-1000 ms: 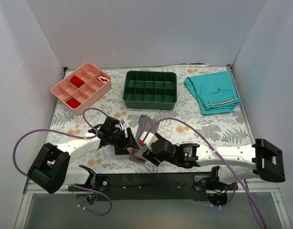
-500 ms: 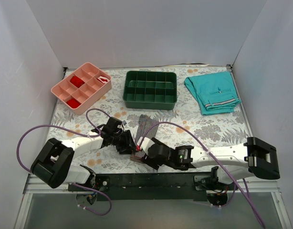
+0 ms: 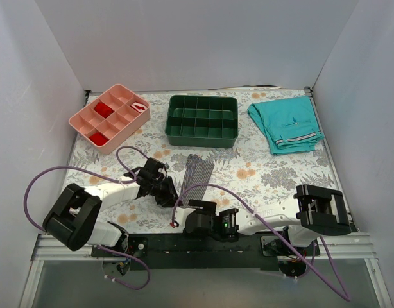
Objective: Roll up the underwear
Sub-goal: Roll the underwear to the center of the board.
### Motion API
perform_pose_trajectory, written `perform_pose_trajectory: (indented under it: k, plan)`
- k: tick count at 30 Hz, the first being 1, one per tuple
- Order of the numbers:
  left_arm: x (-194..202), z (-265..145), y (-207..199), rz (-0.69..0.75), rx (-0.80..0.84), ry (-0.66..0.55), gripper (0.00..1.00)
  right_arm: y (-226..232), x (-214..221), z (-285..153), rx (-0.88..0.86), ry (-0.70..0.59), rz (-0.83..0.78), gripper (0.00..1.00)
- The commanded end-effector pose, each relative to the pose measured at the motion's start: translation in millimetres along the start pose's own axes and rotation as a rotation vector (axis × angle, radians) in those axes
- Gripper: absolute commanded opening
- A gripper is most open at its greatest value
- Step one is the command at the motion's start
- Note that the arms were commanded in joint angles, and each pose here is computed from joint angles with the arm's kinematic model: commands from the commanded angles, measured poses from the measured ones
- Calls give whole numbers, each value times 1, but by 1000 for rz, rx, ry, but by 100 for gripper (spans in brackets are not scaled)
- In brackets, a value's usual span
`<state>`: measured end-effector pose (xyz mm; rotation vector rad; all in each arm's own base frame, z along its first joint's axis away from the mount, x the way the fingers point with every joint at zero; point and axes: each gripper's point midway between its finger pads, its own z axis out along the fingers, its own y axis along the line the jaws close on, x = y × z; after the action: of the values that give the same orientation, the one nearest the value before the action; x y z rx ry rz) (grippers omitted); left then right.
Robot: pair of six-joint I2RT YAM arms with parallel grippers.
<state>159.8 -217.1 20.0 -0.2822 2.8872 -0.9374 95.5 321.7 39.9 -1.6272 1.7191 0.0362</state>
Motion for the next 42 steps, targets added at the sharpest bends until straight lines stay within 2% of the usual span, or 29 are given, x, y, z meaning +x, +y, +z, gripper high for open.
perform_pose_trajectory:
  k: [1,6,13,16,18,25,30,34,42]
  plan:
    - [-3,2,9,20,-54,-10,15,-20,-32,6,119,-86,-38,80]
    - [-2,3,10,20,-58,-4,15,-14,-47,12,91,-129,-56,80]
    - [-2,3,11,18,-61,-1,15,-1,-46,24,53,-125,-69,78]
    - [0,4,13,15,-67,4,15,0,-40,30,63,-106,-77,70]
    - [0,4,13,14,-66,3,15,2,-36,31,60,-99,-76,60]
    - [1,4,14,13,-66,5,15,4,-37,33,58,-121,-62,54]
    - [1,3,13,12,-62,2,15,8,-40,34,33,-130,-52,44]
    - [-1,1,12,13,-57,-6,18,10,-40,35,9,-130,-40,33]
    - [-1,1,12,18,-64,-10,27,18,-50,31,-105,-136,12,18]
